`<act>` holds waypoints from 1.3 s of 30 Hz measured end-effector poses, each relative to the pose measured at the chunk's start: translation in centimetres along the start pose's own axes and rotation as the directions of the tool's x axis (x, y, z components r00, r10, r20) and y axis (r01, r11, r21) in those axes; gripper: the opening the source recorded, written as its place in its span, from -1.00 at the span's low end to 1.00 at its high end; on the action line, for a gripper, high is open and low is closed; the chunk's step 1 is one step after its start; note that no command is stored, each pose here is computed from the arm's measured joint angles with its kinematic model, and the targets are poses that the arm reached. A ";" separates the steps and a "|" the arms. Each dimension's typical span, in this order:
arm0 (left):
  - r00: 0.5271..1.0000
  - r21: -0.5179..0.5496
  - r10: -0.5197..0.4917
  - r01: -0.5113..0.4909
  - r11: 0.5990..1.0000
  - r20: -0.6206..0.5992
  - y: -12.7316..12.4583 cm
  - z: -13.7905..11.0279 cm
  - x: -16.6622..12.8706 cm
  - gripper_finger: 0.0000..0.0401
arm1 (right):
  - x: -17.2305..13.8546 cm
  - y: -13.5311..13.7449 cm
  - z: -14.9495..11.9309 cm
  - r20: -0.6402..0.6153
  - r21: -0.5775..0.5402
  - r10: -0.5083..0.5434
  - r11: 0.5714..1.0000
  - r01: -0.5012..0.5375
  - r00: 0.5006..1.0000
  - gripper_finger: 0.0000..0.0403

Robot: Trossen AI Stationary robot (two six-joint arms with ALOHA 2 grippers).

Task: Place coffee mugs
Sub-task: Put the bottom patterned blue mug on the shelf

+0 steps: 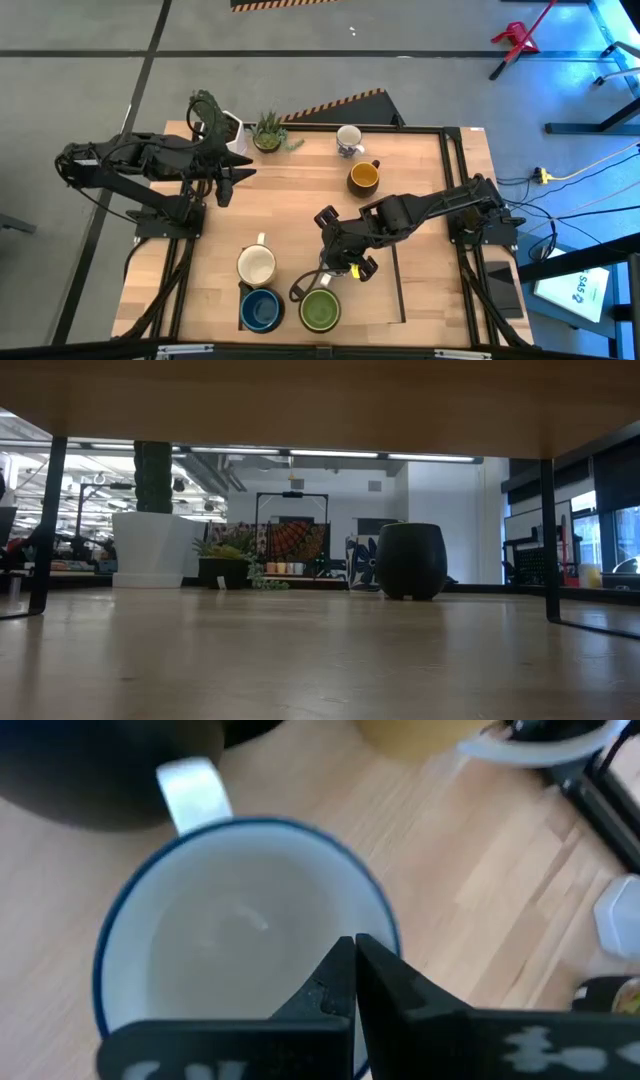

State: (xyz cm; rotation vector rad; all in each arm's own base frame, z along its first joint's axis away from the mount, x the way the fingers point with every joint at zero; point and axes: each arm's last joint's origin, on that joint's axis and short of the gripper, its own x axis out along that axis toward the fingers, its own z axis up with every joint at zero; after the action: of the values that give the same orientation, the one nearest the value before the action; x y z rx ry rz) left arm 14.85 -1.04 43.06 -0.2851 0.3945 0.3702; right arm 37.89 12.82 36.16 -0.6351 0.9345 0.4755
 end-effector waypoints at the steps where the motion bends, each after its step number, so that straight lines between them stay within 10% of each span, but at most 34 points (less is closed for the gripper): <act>1: 1.000 0.000 0.000 0.000 1.000 0.000 0.0 0.0 0.0 -0.31 | 0.0 0.0 -0.1 -0.013 0.006 0.000 1.000 0.001 1.000 -1.00; 26: 1.000 0.001 0.004 -0.004 1.000 0.001 0.0 0.0 0.0 -0.31 | -3.8 0.0 0.6 0.000 0.099 -0.072 0.992 0.072 0.997 -1.00; 39: 1.000 0.001 0.004 -0.004 1.000 0.001 0.0 0.0 0.0 -0.31 | -7.2 6.0 2.0 -0.038 0.002 0.066 0.998 -0.066 0.997 -1.00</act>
State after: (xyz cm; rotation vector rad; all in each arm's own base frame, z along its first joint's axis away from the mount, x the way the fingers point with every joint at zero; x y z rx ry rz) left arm 14.86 -1.02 43.05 -0.2833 0.3943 0.3738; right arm 31.58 17.76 41.41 -0.6160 0.9937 0.5238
